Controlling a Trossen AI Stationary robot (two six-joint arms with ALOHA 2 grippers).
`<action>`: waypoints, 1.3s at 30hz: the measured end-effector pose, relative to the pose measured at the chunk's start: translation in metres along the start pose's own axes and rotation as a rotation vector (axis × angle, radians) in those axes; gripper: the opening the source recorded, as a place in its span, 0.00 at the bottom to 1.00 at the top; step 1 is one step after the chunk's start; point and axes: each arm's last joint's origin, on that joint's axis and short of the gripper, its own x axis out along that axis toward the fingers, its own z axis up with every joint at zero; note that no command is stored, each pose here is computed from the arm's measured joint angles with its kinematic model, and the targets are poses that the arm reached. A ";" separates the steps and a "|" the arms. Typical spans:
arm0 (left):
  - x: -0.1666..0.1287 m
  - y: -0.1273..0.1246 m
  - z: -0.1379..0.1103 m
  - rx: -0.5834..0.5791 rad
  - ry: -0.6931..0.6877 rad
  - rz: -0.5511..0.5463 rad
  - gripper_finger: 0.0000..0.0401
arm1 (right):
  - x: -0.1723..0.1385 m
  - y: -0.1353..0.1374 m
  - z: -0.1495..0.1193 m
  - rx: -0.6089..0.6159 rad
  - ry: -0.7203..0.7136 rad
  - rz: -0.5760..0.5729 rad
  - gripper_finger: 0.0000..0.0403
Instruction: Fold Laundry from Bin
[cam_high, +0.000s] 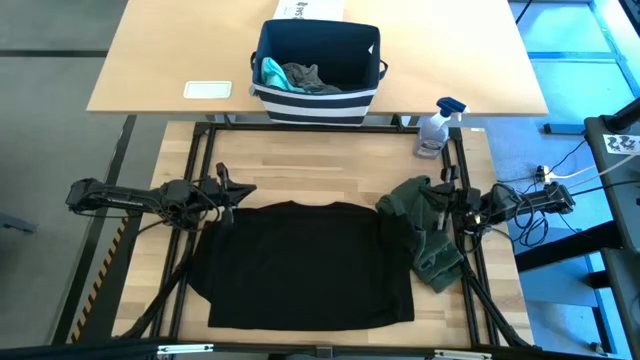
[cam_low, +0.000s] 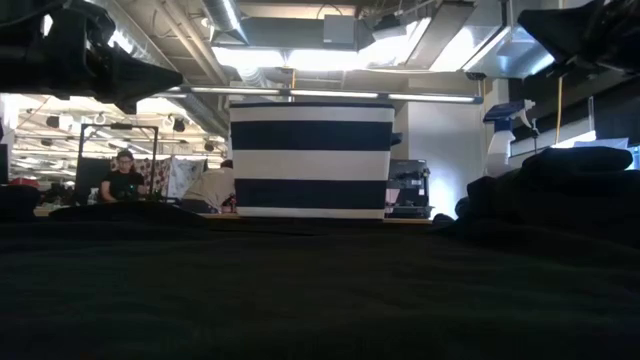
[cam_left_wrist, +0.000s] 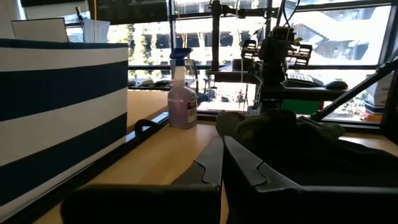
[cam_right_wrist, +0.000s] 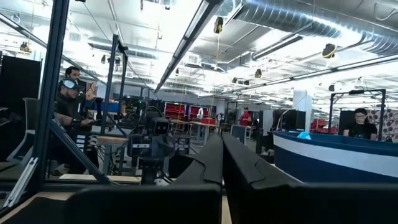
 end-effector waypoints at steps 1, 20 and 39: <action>0.000 0.000 0.000 0.001 0.000 0.005 0.00 | 0.000 0.000 0.000 -0.001 0.003 0.001 0.00; 0.000 0.002 0.000 -0.053 0.000 0.053 0.00 | 0.036 0.013 0.015 -0.096 0.197 0.163 0.00; 0.000 -0.002 0.003 -0.041 -0.028 -0.046 0.00 | 0.083 0.030 0.016 -0.150 0.344 0.121 0.00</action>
